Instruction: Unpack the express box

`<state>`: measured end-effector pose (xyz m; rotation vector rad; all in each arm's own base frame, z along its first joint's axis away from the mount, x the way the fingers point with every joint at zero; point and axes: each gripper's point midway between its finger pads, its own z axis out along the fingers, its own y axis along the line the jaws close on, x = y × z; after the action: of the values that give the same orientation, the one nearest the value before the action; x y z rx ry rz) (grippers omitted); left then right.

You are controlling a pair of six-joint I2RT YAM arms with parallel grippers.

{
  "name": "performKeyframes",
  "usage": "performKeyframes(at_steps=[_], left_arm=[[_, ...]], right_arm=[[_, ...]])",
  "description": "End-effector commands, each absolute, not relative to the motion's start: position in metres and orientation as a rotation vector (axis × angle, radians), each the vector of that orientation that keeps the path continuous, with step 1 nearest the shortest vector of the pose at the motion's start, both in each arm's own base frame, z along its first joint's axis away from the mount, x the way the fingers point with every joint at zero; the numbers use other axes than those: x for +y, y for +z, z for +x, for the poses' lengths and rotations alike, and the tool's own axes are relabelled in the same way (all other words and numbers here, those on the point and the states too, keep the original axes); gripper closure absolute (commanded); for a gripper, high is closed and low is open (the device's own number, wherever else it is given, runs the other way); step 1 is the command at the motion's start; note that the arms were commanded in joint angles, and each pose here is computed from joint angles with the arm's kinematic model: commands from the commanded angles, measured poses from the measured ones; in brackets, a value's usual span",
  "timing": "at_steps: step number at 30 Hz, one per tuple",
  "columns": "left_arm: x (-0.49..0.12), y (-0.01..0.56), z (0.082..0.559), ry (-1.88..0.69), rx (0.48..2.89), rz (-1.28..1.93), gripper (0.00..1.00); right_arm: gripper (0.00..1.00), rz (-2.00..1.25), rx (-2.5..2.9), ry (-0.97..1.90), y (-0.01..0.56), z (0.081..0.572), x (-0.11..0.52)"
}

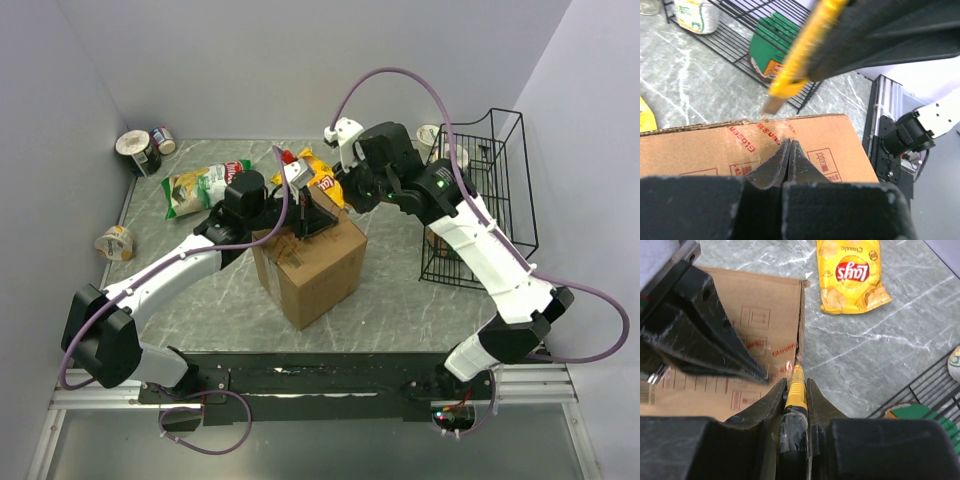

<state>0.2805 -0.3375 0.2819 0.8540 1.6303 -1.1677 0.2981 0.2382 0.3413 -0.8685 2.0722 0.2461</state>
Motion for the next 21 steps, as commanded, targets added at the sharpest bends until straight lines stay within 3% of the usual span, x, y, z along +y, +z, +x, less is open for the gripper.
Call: performKeyframes(at_steps=[1,8,14,21], left_arm=[[-0.312,0.192,0.284,-1.051,1.983,0.780,0.99],[-0.312,0.194,0.285,-1.050,1.978,0.774,0.99],[-0.312,0.194,0.282,-1.064,1.979,0.781,0.99],[-0.314,0.194,0.282,-1.072,1.981,0.781,0.99]], right_arm=[[1.00,-0.860,2.144,0.209,0.340,0.275,0.214],[1.00,-0.856,2.192,0.223,0.325,0.265,0.215],[1.00,-0.707,1.978,0.224,0.386,0.291,0.216],[1.00,-0.669,1.915,0.275,0.386,0.292,0.221]])
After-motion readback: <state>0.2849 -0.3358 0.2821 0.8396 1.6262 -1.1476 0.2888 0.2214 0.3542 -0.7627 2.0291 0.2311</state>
